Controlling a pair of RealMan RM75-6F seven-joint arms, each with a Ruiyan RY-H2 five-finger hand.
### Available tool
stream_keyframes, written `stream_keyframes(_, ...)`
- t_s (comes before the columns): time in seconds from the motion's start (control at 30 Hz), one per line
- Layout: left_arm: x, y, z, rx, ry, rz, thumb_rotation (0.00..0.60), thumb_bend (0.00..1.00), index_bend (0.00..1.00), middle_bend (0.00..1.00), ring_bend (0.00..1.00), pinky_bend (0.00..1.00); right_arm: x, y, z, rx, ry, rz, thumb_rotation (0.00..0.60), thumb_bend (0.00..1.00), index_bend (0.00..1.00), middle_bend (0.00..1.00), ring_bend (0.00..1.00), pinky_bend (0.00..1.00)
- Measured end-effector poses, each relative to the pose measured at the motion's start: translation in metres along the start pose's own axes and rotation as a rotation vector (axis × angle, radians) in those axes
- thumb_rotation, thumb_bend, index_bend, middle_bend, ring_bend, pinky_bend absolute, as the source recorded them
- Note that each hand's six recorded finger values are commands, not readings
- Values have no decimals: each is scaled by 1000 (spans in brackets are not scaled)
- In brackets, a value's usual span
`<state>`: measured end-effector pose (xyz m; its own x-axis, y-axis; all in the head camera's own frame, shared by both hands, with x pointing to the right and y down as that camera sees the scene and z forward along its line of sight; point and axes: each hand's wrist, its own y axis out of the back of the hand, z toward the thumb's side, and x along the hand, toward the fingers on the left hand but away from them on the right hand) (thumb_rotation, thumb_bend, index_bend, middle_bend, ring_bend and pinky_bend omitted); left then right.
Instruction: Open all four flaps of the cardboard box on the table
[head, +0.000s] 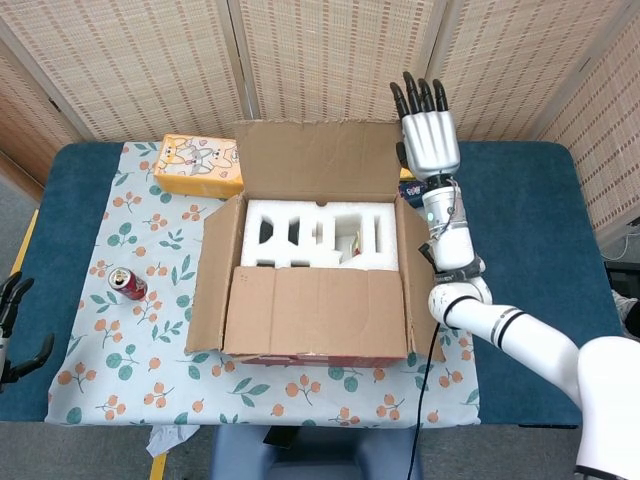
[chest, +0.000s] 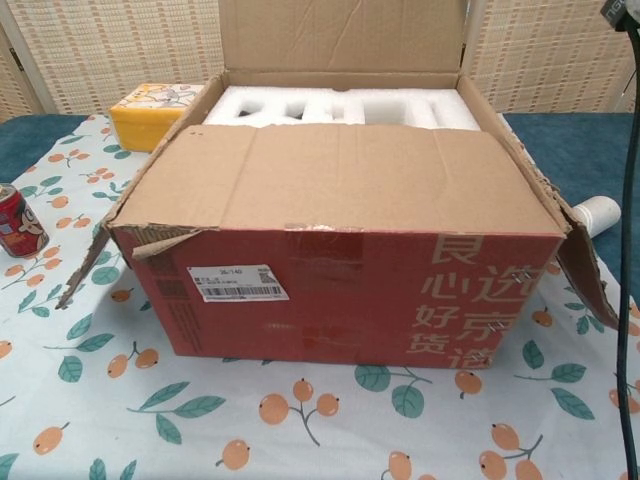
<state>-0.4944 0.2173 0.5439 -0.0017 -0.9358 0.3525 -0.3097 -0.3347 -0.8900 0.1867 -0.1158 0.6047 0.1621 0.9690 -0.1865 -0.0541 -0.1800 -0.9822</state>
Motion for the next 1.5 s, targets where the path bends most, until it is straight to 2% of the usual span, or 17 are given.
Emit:
stream_keyframes(0.13, 2, 0, -2, 1, 10, -9, 600, 474, 0, 0, 0, 0, 1, -9, -6, -50, 12, 19, 600, 442, 0, 0, 0, 0)
stream_keyframes(0.27, 0, 0, 2, 14, -3, -9, 600, 474, 0, 0, 0, 0, 14, -11, -5, -119, 51, 48, 600, 441, 0, 0, 0, 0)
stream_keyframes(0.4, -2, -3, 6, 35, -3, -15, 600, 475, 0, 0, 0, 0, 44, -6, 0, -237, 120, 96, 600, 441, 0, 0, 62, 0)
stream_keyframes(0.57, -5, -6, 13, 61, -8, -13, 600, 475, 0, 0, 0, 0, 99, 3, -5, -396, 196, 183, 600, 443, 0, 0, 46, 0)
stream_keyframes(0.7, -5, -9, 17, 98, -15, -17, 600, 474, 0, 0, 0, 0, 135, 6, -10, -585, 211, 323, 600, 442, 0, 0, 33, 0)
stream_keyframes(0.9, -1, -17, 19, 127, -13, -36, 600, 473, 0, 0, 0, 0, 161, -2, -15, -852, 173, 560, 600, 442, 0, 0, 0, 7)
stream_keyframes(1.1, 3, -18, 16, 134, 0, -38, 600, 470, 0, 0, 0, 0, 174, -12, -6, -1040, 142, 741, 600, 442, 0, 0, 0, 160)
stream_keyframes(1.27, 4, -16, 12, 124, 10, -29, 600, 470, 0, 0, 0, 0, 176, -20, 1, -1039, 166, 817, 600, 442, 0, 0, 0, 235)
stream_keyframes(1.5, 6, -17, 10, 125, 11, -33, 600, 470, 0, 0, 0, 0, 171, -37, 5, -987, 197, 856, 600, 442, 0, 0, 0, 226)
